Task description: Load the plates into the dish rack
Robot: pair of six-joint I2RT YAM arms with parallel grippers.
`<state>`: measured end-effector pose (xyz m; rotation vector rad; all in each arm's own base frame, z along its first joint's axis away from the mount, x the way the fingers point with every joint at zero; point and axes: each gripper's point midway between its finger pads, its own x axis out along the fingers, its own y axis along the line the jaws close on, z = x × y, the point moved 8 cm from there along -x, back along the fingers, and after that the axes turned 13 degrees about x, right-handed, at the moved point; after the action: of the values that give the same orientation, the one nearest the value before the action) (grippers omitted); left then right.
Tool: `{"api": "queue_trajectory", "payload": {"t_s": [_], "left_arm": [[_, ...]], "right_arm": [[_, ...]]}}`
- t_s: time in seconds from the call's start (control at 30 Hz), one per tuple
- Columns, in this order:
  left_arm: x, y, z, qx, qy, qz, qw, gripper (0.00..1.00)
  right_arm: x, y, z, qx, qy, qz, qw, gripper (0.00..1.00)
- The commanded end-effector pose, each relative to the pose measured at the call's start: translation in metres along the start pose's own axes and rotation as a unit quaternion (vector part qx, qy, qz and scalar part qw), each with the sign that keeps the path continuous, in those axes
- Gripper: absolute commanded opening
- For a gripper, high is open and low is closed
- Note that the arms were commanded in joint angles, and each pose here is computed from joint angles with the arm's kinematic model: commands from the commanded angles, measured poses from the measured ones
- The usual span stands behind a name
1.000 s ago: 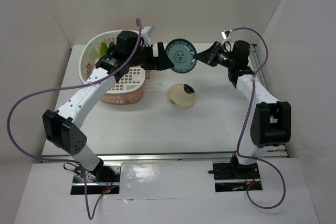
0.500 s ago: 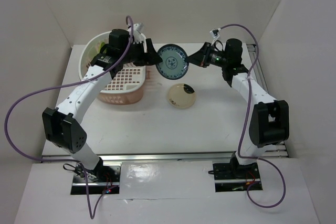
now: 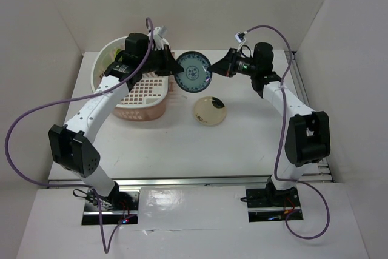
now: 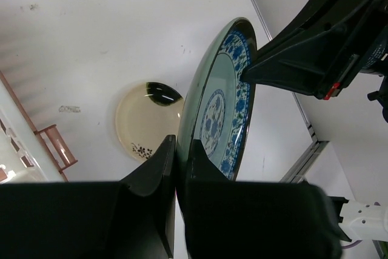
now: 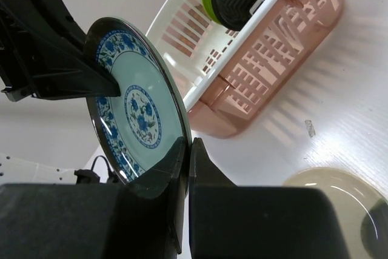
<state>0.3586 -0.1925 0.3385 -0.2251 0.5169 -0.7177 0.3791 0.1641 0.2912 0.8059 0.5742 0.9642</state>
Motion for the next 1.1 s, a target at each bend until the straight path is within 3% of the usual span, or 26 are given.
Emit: {"api": "queue_trajectory", "payload": {"t_s": [0.0, 0.1, 0.27, 0.37, 0.4, 0.7, 0.73, 0.77, 1.07], "left_arm": [[-0.007, -0.003, 0.014, 0.032, -0.033, -0.002, 0.999, 0.0], [-0.016, -0.005, 0.02, 0.041, -0.049, 0.014, 0.998, 0.0], [-0.025, -0.007, 0.027, 0.055, -0.06, 0.025, 0.996, 0.0], [-0.03, -0.01, 0.032, 0.058, -0.07, 0.027, 0.995, 0.0], [-0.03, -0.01, 0.032, 0.058, -0.07, 0.027, 0.995, 0.0], [-0.053, -0.003, 0.044, 0.054, -0.093, 0.028, 0.994, 0.0], [-0.058, -0.002, 0.046, 0.055, -0.097, 0.027, 0.993, 0.0], [-0.059, -0.004, 0.049, 0.053, -0.101, 0.026, 0.993, 0.0], [-0.085, 0.003, 0.077, 0.044, -0.147, 0.024, 0.988, 0.0]], "right_arm": [[0.006, 0.027, 0.013, -0.024, 0.002, 0.034, 0.999, 0.0], [0.008, 0.026, 0.014, -0.023, 0.002, 0.034, 0.999, 0.08], [0.01, 0.023, 0.014, -0.019, 0.005, 0.031, 0.999, 0.61], [0.011, 0.023, 0.017, -0.019, 0.005, 0.031, 0.999, 0.75], [0.012, 0.021, 0.017, -0.019, 0.004, 0.025, 0.999, 0.85], [0.018, 0.012, 0.018, -0.012, 0.007, 0.021, 1.0, 0.9], [0.018, 0.012, 0.018, -0.012, 0.007, 0.021, 1.0, 0.92], [0.018, 0.014, 0.021, -0.016, 0.005, 0.023, 1.0, 1.0], [0.027, 0.001, 0.025, 0.003, 0.005, 0.009, 1.0, 1.0]]}}
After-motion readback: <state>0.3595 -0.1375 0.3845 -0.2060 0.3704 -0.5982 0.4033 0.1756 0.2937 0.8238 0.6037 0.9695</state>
